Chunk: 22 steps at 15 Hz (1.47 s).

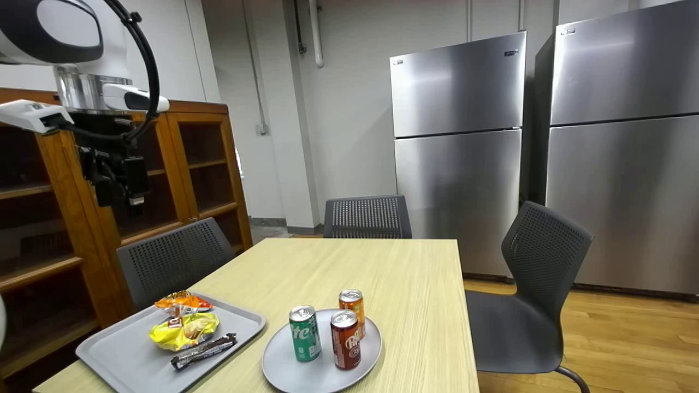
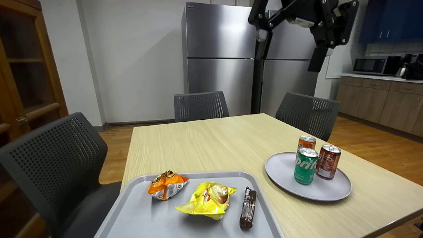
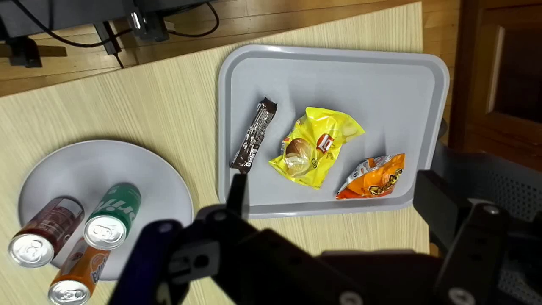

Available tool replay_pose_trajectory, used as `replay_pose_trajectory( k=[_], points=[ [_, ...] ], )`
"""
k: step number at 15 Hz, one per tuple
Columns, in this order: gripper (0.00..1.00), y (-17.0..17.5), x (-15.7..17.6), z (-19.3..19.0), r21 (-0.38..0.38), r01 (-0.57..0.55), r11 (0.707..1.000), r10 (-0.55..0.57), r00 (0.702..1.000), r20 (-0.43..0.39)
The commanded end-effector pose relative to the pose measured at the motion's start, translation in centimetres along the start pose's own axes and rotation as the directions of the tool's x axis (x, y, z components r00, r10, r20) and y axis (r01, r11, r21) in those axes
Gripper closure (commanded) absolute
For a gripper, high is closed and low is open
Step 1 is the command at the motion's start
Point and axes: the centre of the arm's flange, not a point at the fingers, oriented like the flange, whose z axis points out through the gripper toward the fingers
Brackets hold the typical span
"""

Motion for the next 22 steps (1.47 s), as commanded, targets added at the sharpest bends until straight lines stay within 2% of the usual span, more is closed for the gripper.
replay_pose_trajectory(
  k=[1, 8, 17, 22],
  points=[
    [0.0, 0.0, 0.0, 0.0, 0.0, 0.0, 1.0, 0.0, 1.0, 0.0],
    [0.0, 0.0, 0.0, 0.0, 0.0, 0.0, 1.0, 0.0, 1.0, 0.0],
    [0.0, -1.8, 1.4, 3.4, -0.009, -0.022, 1.0, 0.022, 1.0, -0.012],
    [0.0, -2.5, 2.5, 6.1, -0.022, -0.074, 0.997, 0.074, 0.997, -0.001]
  ],
)
